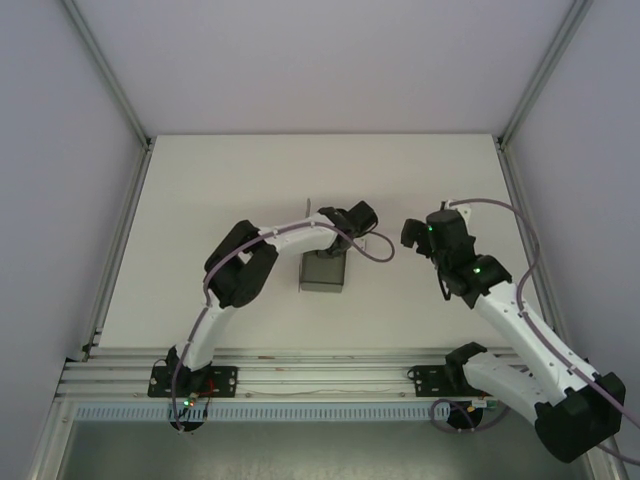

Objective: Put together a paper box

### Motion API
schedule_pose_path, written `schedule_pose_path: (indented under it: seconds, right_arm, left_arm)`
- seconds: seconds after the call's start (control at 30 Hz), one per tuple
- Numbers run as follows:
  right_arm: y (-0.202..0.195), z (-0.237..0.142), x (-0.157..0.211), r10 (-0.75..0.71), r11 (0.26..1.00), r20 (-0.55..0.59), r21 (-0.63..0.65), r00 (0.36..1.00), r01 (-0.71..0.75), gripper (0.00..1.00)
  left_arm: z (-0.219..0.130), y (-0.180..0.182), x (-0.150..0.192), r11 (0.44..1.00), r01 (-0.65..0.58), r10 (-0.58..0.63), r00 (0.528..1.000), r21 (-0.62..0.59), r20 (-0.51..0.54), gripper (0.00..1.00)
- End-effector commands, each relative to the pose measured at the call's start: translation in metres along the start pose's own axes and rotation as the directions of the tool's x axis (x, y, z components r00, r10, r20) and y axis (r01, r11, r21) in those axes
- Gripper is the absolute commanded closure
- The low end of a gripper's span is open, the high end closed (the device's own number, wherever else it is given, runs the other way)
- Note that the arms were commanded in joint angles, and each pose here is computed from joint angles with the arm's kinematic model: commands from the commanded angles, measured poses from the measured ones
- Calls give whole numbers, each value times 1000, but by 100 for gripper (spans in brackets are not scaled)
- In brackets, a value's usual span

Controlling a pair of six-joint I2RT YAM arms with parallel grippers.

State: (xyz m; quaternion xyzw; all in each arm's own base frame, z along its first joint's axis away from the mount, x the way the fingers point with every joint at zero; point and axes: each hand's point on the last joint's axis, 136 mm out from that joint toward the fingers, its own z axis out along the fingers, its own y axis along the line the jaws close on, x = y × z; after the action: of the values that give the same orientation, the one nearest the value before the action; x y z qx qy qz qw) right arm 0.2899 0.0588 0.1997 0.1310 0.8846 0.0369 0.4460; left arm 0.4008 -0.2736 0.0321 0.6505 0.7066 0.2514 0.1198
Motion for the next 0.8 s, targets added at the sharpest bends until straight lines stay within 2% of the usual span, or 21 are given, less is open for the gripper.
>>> schedule_pose_path:
  seconds: [0.0, 0.17, 0.2, 0.23, 0.43, 0.53, 0.63, 0.77]
  right_arm:
    - [-1, -5, -3, 10, 1000, 27, -23, 1000, -9, 0]
    - [4, -14, -6, 18, 997, 41, -75, 999, -15, 0]
    - [5, -15, -7, 19, 997, 44, -81, 999, -15, 0]
    - [5, -16, -7, 18, 996, 47, -88, 999, -14, 0]
    - [6, -19, -7, 10, 995, 51, -98, 999, -5, 0]
    - [8, -19, -7, 8, 994, 49, -106, 999, -3, 0]
    - [10, -19, -6, 8, 993, 42, -118, 999, -3, 0]
    - [9, -17, 1, 18, 993, 25, -120, 1000, -15, 0]
  left_arm:
    - [-11, -17, 3, 994, -15, 11, 999, 107, 38, 46]
    - [-45, 0, 5, 995, -6, -3, 996, 103, 88, 34]
    - [-50, 0, 6, 994, -9, -1, 995, 109, 97, 22]
    - [-55, 2, 6, 994, -7, -4, 994, 109, 107, 2]
    - [-90, 2, 8, 990, -6, -24, 978, 143, 207, 0]
    - [-104, 13, 6, 993, 26, -55, 963, 111, 264, 0]
    - [-104, 25, 4, 991, 72, -102, 950, 110, 296, 0]
    - [-87, 28, 0, 983, 75, -119, 956, 169, 268, 1]
